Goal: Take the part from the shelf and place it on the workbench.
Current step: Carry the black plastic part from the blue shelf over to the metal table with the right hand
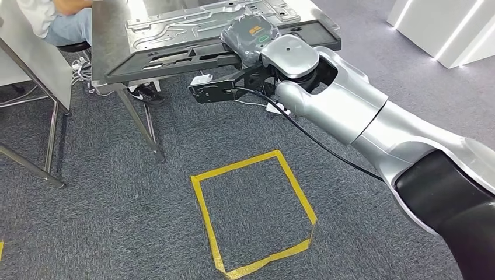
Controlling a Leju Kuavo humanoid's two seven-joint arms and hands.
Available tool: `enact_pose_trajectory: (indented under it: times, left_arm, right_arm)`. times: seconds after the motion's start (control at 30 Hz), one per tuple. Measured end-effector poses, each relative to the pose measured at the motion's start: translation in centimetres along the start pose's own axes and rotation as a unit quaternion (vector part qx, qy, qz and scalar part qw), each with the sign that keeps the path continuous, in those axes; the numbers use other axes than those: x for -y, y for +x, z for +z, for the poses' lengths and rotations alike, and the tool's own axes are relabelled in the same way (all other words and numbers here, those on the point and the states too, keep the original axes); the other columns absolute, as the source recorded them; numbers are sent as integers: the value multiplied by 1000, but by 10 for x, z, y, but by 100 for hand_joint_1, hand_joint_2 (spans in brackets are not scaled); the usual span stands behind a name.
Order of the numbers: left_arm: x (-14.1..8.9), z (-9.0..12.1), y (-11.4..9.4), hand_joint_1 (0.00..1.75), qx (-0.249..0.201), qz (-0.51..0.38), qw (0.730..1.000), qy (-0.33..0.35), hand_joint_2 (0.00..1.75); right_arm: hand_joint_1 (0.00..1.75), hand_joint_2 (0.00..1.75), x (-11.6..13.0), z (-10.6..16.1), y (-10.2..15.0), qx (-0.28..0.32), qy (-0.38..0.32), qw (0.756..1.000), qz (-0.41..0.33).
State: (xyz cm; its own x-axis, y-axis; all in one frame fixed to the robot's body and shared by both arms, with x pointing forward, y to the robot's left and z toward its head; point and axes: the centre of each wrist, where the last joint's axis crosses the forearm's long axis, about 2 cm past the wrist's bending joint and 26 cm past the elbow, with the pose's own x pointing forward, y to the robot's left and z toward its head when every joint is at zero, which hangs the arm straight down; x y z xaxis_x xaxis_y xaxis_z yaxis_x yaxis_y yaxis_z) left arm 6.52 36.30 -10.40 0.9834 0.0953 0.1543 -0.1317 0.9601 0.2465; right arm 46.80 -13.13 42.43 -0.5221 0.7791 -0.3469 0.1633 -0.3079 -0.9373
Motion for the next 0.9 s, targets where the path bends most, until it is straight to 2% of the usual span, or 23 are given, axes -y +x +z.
enact_pose_trajectory:
  times: [0.47,0.9]
  left_arm:
    - [4,1,-2,0,-4,-1,1000,-1,175]
    - [3,0,0,0,1,-2,1000,-5,175]
  right_arm:
    - [175,175,-3,-5,6,3,11,1000,5]
    - [175,175,4,-12,18,17,10,1000,17]
